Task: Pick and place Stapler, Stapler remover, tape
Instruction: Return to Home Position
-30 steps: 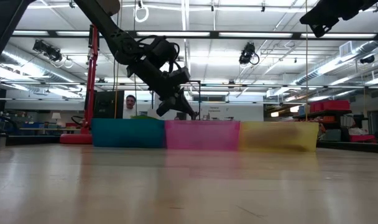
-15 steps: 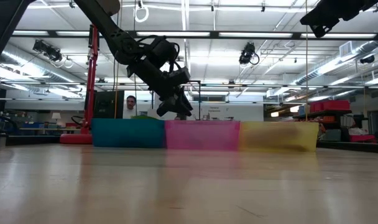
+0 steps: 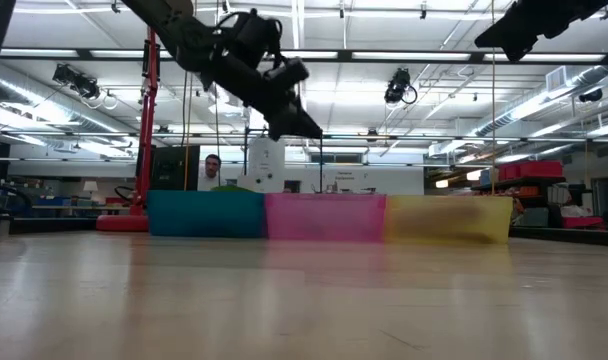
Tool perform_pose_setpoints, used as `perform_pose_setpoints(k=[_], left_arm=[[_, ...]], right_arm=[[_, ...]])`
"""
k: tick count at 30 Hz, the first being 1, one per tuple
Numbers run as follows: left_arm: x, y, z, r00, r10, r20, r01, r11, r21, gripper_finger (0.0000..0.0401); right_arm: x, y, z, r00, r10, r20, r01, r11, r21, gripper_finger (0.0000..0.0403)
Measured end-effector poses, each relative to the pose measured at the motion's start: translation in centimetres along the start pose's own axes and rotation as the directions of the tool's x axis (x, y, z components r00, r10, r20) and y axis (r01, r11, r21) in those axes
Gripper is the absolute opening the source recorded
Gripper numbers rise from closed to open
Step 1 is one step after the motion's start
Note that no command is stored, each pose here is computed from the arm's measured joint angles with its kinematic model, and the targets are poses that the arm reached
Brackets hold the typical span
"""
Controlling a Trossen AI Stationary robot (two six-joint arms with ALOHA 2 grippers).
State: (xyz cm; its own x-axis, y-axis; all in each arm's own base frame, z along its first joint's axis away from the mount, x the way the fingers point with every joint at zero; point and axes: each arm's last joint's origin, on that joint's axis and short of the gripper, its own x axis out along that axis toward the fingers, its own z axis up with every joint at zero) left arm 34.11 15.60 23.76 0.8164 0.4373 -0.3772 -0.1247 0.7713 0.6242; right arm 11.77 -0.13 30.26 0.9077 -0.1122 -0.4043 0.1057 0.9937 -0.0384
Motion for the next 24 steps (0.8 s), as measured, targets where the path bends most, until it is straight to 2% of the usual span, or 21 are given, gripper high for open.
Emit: perform_pose_setpoints(k=[6,11,17,22,24], left_arm=[[-1.4,0.0,1.8,0.998,0.011,0.056,-0.011,1.0,-0.009,0.0088],[-1.5,-0.2,2.0,0.998,0.003,0.059,-0.002,1.0,-0.01,0.0077],[-1.5,-0.3,1.9,0.999,-0.001,0.053,0.002,1.0,-0.01,0.0075],[-1.5,-0.3,1.9,0.999,-0.002,0.053,0.002,1.0,-0.01,0.0076],[-1.5,-0.3,1.9,0.999,-0.001,0.052,0.002,1.0,-0.01,0.0076]], right_arm=[[0.7,0.3,-1.2,0.989,0.069,0.132,-0.069,0.998,-0.004,0.0006],[2.0,0.5,-3.2,0.98,0.09,0.177,-0.092,0.996,0.005,0.0004],[1.9,0.7,-4.0,0.938,0.172,0.3,-0.179,0.984,-0.004,0.0004],[1.2,0.6,-4.9,0.921,0.163,0.354,-0.186,0.982,0.03,0.0004],[1.1,0.5,-5.3,0.895,0.154,0.419,-0.189,0.981,0.045,0.0004]])
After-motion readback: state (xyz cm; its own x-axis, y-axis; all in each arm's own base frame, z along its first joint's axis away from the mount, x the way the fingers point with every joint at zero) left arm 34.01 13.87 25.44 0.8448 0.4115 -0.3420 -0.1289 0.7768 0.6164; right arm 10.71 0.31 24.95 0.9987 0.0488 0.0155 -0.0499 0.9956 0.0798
